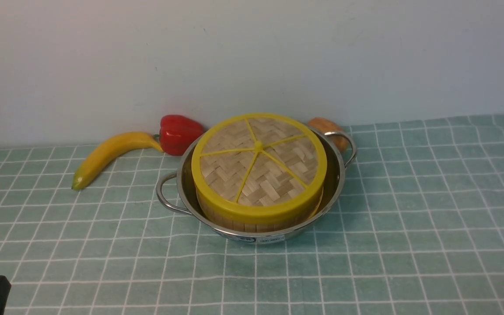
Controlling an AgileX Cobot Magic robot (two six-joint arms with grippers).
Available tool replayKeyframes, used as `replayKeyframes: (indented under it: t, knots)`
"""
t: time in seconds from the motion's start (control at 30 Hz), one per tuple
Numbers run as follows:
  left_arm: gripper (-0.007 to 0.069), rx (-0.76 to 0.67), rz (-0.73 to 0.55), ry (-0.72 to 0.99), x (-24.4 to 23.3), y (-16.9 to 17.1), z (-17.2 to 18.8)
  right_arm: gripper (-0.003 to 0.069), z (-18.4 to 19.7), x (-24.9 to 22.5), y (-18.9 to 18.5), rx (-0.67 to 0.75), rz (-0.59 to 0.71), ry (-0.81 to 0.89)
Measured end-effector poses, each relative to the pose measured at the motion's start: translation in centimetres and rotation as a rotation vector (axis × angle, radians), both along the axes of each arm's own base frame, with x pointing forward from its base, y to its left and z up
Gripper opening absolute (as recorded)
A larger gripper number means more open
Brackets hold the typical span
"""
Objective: Place the steamer in the pot on the blue tablecloth, and put the lid on the steamer.
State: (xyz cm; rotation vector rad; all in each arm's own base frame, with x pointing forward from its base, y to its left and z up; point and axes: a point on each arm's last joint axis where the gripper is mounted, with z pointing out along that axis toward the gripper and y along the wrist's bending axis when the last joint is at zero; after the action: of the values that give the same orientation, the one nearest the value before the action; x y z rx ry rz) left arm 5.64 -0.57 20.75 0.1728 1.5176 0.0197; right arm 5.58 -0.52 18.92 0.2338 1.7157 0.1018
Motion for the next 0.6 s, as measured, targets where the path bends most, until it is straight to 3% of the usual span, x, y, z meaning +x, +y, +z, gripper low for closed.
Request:
replayKeyframes:
  t: [0.6]
  knots:
    - [0.0128, 0.0, 0.0, 0.0, 0.0, 0.0, 0.0, 0.024, -0.03, 0.0, 0.01, 0.001, 0.001, 0.001]
